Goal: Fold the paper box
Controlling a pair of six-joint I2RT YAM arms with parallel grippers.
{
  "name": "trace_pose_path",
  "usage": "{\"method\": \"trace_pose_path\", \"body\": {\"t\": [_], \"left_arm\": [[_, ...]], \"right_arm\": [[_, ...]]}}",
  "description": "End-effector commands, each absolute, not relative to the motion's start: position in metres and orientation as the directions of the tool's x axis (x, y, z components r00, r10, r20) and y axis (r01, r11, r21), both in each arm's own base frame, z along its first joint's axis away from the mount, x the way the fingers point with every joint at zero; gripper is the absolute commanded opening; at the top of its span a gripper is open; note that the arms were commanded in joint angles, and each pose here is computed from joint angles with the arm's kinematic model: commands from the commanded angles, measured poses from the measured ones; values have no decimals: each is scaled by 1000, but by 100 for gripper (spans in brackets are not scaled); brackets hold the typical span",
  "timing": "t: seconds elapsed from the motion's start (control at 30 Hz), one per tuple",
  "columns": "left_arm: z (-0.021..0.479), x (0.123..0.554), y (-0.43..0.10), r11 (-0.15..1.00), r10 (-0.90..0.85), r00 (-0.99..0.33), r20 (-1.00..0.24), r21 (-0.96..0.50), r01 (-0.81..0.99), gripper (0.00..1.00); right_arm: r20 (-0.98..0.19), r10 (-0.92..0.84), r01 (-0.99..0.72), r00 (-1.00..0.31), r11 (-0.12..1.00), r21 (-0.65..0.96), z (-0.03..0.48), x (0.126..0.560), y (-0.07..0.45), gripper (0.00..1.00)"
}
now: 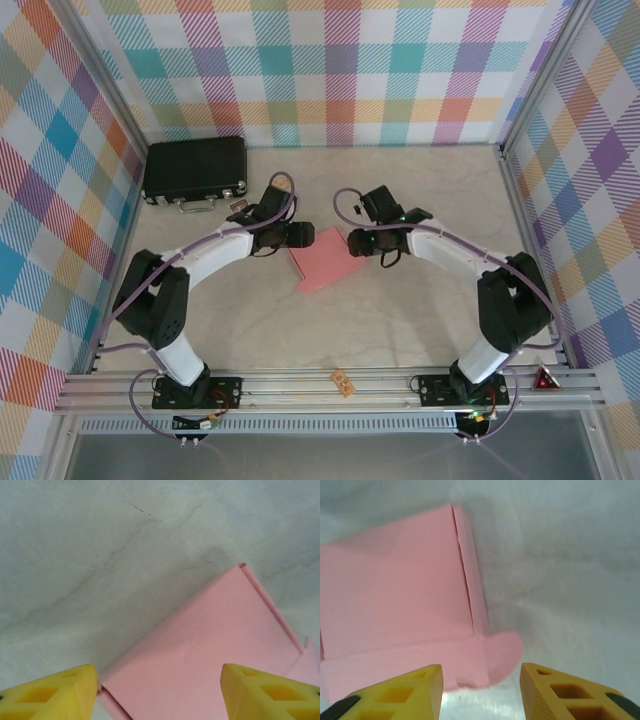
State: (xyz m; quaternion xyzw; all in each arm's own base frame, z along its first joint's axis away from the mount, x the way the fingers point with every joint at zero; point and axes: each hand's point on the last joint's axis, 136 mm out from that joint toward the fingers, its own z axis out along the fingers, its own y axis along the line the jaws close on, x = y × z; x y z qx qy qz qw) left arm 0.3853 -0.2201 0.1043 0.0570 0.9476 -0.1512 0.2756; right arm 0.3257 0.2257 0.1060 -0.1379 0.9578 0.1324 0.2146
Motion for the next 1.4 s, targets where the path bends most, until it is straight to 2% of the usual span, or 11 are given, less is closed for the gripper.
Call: {"method": "trace_pose_path", "body": {"t": [0.0, 0.2, 0.5, 0.9, 1.2, 1.37], "left_arm": [[96, 400, -217, 943, 106, -847, -521, -219, 252, 66], [83, 406, -235, 883, 164, -861, -482, -317, 346, 66], [62, 388, -247, 841, 165, -908, -385, -427, 333, 62], [60, 345, -231, 846, 34, -950, -311, -496, 193, 54], [64, 315, -222, 836, -102, -950, -293, -543, 78, 54], [66, 303, -223, 791, -198, -939, -280, -611, 15, 54]], "right_arm": [[-393, -162, -276, -905, 927, 254, 99, 303, 219, 45], [-366, -106, -234, -925, 917, 324, 86, 277, 213, 44], [-323, -78, -213, -943, 888, 407, 69, 267, 224, 43], [-317, -87, -196, -944, 923, 332, 50, 298, 230, 40], [-335, -144, -248, -931, 923, 293, 47, 331, 247, 39], [-341, -165, -268, -925, 922, 279, 47, 342, 253, 40]]}}
